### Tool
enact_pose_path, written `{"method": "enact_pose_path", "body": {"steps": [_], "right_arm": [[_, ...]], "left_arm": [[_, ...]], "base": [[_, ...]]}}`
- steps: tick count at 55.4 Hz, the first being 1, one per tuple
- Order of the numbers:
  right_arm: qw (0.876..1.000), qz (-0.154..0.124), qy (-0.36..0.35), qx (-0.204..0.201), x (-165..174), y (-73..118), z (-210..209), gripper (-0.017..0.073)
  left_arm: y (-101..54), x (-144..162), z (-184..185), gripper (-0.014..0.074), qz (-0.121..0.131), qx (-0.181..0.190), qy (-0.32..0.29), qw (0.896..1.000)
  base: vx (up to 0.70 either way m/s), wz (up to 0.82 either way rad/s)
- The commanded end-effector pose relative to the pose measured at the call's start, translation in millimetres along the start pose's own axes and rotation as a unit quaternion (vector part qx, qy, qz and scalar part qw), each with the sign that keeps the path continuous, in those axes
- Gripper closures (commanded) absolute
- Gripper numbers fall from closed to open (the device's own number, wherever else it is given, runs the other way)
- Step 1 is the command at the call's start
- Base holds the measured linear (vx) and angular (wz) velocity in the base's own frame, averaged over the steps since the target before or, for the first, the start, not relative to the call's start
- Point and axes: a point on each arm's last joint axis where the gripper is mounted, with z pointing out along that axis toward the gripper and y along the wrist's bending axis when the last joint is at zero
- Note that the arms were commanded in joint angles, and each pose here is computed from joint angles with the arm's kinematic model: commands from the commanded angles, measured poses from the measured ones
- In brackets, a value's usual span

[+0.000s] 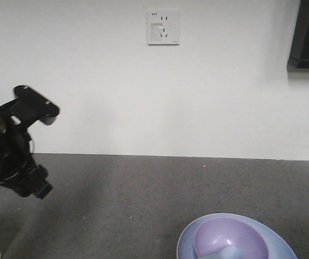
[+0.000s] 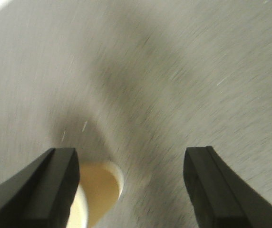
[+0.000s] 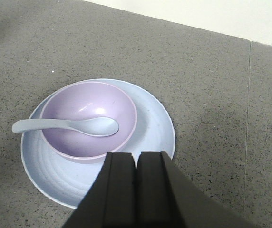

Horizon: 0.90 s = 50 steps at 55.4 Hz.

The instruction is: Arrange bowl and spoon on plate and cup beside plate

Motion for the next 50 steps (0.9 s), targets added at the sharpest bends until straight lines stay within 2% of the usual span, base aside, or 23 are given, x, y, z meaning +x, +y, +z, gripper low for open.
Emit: {"method": "enact_pose_path", "body": {"steps": [1, 9, 25, 31, 34, 38, 46, 50], "right_arm": [[0.999, 0.002, -0.045, 0.011, -12.5, -1.9, -5.7, 0.0568], [0.999, 0.002, -0.045, 0.011, -12.5, -1.9, -5.7, 0.0568], [0.999, 0.002, -0.047, 0.011, -12.8, -1.9, -5.7, 0.0568], [0.999, 0.002, -0.047, 0.011, -12.8, -1.9, -5.7, 0.0568], [0.999, 0.002, -0.047, 0.011, -12.8, -1.9, -5.7, 0.0568], [0.999, 0.003, -0.047, 0.011, -12.8, -1.8, -5.7, 0.0568], [0.999, 0.003, -0.047, 0.011, -12.8, -1.8, -5.7, 0.0568], [0.999, 0.003, -0.046, 0.01, -12.6, -1.7, -5.7, 0.0568]], "left_arm": [[24.5, 11.5, -5.8, 0.0007, -0.06, -0.034, -0.044, 0.997], [33.3, 28.1, 18.5, 0.0007, -0.079, -0.036, -0.015, 0.996], [27.1, 39.7, 58.4, 0.0009, -0.072, -0.024, 0.028, 0.997], [26.0, 39.4, 67.6, 0.005, -0.07, -0.02, 0.043, 0.996], [25.7, 39.7, 70.0, 0.0106, -0.07, -0.019, 0.049, 0.996], [25.6, 39.3, 71.2, 0.0235, -0.069, -0.019, 0.049, 0.996], [26.1, 37.9, 71.0, 0.0603, -0.057, -0.02, 0.041, 0.997], [25.6, 37.7, 66.5, 0.0603, -0.052, -0.021, 0.035, 0.998]], "base": [[0.0, 0.0], [0.0, 0.0], [0.0, 0.0], [0.0, 0.0], [0.0, 0.0], [0.0, 0.0], [0.0, 0.0], [0.0, 0.0]]}}
